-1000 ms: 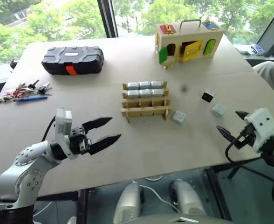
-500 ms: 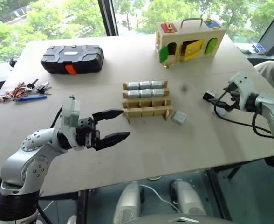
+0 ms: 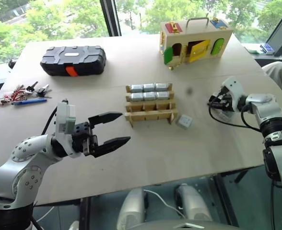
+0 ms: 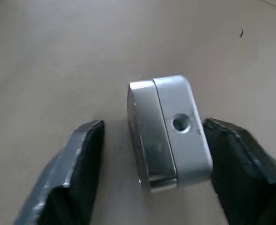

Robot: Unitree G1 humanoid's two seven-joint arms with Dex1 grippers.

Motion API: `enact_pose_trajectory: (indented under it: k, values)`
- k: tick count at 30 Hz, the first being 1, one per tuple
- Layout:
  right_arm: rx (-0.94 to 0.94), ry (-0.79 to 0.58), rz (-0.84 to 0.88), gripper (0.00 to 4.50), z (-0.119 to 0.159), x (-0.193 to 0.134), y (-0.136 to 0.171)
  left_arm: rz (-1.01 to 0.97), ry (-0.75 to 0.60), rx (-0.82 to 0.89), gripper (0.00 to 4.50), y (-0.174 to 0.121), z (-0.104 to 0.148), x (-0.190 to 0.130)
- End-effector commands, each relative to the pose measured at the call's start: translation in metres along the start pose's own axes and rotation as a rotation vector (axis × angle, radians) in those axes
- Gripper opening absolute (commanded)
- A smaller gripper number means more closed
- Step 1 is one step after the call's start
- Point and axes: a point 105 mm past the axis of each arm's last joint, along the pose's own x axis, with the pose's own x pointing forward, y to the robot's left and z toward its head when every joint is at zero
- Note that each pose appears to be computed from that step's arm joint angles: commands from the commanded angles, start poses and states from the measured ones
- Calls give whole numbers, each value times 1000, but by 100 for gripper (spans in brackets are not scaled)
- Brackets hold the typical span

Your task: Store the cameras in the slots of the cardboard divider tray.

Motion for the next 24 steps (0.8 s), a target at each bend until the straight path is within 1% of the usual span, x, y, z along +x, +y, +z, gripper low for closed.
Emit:
enact_pose_trajectory:
  k: [1,2,5,6,8,11,13,14,17,19,22,24]
  values:
    - [-50,-52,-7,127,19,-7,-7,9,-9,43,450,-5,9,-3]
    - [-79,-67,-10,80,25,-9,-7,17,-7,40,450,-5,8,-4]
    - [-124,-146,39,83,53,-13,1,56,-6,12,450,0,0,-10]
    - [-166,-189,71,83,70,-15,10,84,-3,3,450,3,-4,-14]
    - [-259,-265,134,83,103,-17,35,145,-2,-8,450,11,-10,-23]
    - [-375,-325,213,83,131,-18,74,193,13,-6,450,17,-16,-34]
    - [-436,-390,277,83,157,-8,114,231,33,-8,450,20,-21,-47]
    - [-452,-414,289,83,167,-3,129,248,40,-6,450,22,-23,-52]
    - [-472,-448,323,83,184,12,160,277,54,-3,450,25,-26,-64]
    - [-488,-452,368,83,189,25,182,296,65,4,450,26,-27,-71]
    - [-511,-401,444,83,178,47,207,309,84,26,450,26,-28,-78]
    - [-509,-378,464,83,170,57,214,315,82,35,450,23,-27,-81]
